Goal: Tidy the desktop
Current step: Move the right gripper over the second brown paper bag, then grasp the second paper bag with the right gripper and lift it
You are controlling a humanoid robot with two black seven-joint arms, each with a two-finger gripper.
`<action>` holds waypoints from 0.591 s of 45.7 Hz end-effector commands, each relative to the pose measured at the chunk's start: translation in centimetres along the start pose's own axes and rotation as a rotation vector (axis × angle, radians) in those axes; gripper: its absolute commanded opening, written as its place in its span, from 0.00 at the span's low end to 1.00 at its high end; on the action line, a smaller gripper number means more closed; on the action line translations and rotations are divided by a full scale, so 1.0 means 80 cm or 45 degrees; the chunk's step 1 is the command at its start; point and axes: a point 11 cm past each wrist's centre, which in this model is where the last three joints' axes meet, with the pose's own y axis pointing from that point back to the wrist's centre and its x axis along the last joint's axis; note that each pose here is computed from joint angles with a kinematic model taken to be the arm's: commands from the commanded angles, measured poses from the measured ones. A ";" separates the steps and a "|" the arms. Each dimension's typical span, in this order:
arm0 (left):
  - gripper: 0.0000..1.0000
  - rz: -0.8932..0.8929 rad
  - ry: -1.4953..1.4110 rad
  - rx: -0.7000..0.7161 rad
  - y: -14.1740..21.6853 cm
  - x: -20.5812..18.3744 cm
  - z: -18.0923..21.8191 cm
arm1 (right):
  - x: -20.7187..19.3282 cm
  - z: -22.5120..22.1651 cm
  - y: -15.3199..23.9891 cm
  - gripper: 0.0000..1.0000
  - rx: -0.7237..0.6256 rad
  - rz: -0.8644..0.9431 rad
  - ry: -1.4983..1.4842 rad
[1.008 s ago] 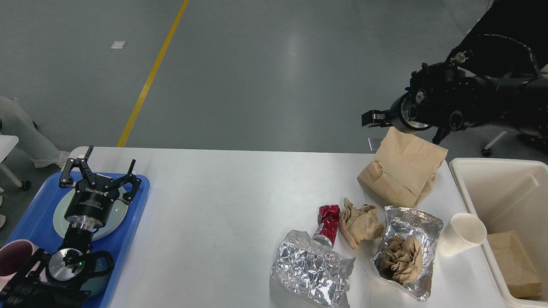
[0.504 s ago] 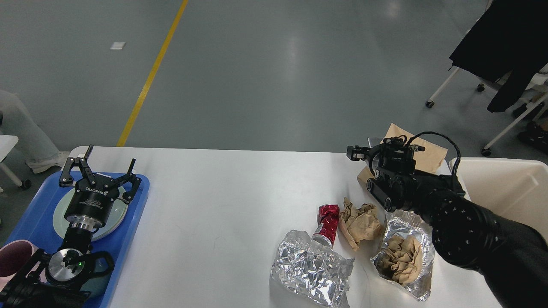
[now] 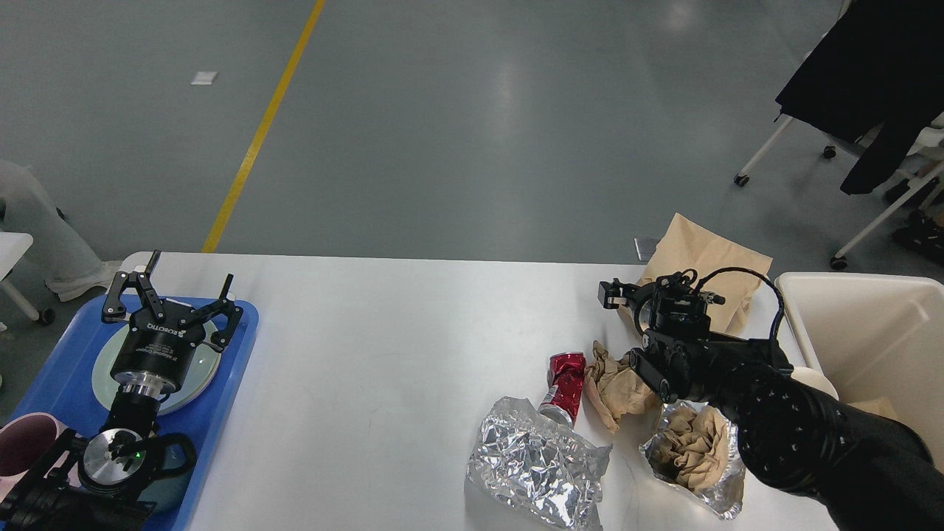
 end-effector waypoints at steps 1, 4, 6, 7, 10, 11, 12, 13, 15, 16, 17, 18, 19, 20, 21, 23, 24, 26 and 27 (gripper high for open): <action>0.96 0.000 0.001 0.000 0.000 0.000 0.000 | -0.017 0.008 -0.001 0.85 -0.014 -0.017 0.002; 0.96 0.001 -0.001 0.000 0.000 0.000 0.000 | -0.017 0.011 -0.001 0.85 -0.019 -0.003 0.006; 0.96 0.000 0.001 0.000 0.000 0.000 0.000 | -0.018 0.016 -0.002 0.85 -0.028 -0.001 0.003; 0.96 0.001 -0.001 0.000 0.000 0.000 0.000 | -0.018 0.018 -0.002 0.85 -0.032 0.002 0.004; 0.96 0.000 0.001 0.000 0.000 0.000 0.000 | -0.013 0.024 -0.003 0.85 -0.043 0.015 0.002; 0.96 0.000 0.001 0.000 0.000 0.000 0.000 | -0.013 0.024 -0.003 0.85 -0.043 0.016 0.002; 0.96 0.000 0.001 0.000 0.000 0.000 0.000 | -0.012 0.024 -0.003 0.85 -0.044 0.019 0.003; 0.96 0.000 0.001 0.000 0.000 0.000 0.000 | -0.013 0.025 -0.003 0.84 -0.044 0.018 0.007; 0.96 0.000 0.001 0.000 0.000 0.000 0.000 | -0.013 0.025 -0.003 0.82 -0.043 0.018 0.011; 0.96 0.000 0.001 0.000 0.000 0.000 0.000 | -0.013 0.024 -0.003 0.81 -0.043 0.019 0.015; 0.96 0.000 0.001 0.000 0.000 0.000 0.000 | -0.014 0.025 -0.003 0.80 -0.043 0.018 0.019; 0.96 0.000 -0.001 0.002 0.000 0.000 0.000 | -0.016 0.025 -0.003 0.80 -0.043 0.016 0.025; 0.96 0.000 -0.001 0.000 0.000 0.000 0.000 | -0.018 0.026 -0.003 0.80 -0.043 0.013 0.030; 0.96 0.000 0.001 0.000 0.000 0.000 0.000 | -0.020 0.026 -0.003 0.80 -0.044 0.008 0.033; 0.96 0.001 -0.001 0.000 0.000 0.000 0.000 | -0.022 0.026 -0.003 0.79 -0.044 0.006 0.035; 0.96 0.000 0.001 0.000 0.000 0.000 0.000 | -0.023 0.025 -0.003 0.79 -0.042 0.002 0.035; 0.96 0.001 -0.001 0.000 0.000 0.000 0.000 | -0.024 0.025 -0.003 0.79 -0.041 0.002 0.033; 0.96 0.000 0.001 0.000 0.000 0.000 0.000 | -0.027 0.025 -0.003 0.79 -0.040 -0.006 0.034; 0.96 0.000 0.001 0.000 0.000 0.000 0.000 | -0.030 0.024 -0.002 0.79 -0.039 -0.011 0.037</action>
